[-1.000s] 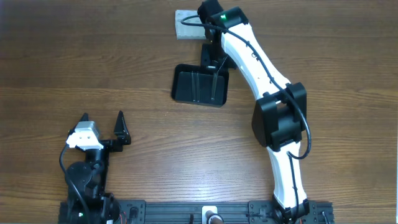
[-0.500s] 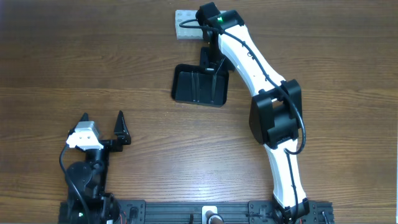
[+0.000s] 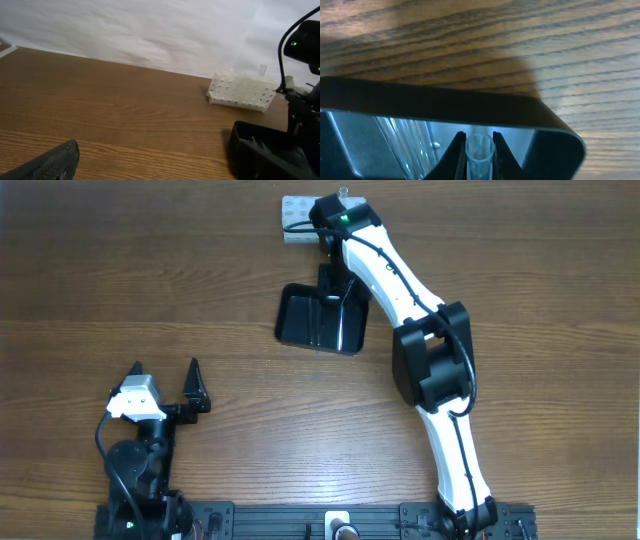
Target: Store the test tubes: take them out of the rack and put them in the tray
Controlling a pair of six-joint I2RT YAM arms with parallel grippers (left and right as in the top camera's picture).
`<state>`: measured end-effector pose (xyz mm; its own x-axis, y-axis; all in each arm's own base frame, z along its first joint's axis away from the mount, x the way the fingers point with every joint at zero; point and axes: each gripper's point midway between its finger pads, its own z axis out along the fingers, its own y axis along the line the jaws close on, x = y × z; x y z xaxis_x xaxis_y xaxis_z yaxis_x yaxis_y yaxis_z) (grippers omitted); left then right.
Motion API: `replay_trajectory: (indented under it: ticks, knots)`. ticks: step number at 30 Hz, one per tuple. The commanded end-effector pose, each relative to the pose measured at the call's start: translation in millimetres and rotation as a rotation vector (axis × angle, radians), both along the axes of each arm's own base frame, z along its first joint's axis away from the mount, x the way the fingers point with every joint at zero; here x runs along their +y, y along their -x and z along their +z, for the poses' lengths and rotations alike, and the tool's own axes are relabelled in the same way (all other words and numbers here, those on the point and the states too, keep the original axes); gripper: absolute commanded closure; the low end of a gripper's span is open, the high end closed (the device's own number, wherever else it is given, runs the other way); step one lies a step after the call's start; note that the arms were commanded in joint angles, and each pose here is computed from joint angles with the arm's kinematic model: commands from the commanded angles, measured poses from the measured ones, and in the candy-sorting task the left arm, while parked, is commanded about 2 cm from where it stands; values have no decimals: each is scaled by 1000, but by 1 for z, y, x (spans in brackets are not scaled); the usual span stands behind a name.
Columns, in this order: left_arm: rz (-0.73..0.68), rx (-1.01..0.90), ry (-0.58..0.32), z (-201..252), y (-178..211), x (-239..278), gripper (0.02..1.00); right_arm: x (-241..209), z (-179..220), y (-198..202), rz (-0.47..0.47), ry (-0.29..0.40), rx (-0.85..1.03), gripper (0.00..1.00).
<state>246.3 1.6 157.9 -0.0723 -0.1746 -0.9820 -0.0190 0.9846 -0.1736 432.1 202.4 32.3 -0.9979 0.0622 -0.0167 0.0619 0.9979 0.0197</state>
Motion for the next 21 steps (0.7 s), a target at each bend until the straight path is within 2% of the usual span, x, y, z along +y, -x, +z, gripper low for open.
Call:
replay_trajectory:
  ticks: [1,11,14,21]
  knots:
    - [-18,0,-17,-1,0,-3,20,5,-8,-3,10,10,-4,932]
    - [-18,0,-17,-1,0,-3,20,0,-14,-4,12,46,-6,853]
    - [-18,0,-17,-1,0,-3,20,0,-14,-4,11,46,-6,803]
    - [-18,0,-17,-1,0,-3,23,0,-14,-5,17,45,-8,755]
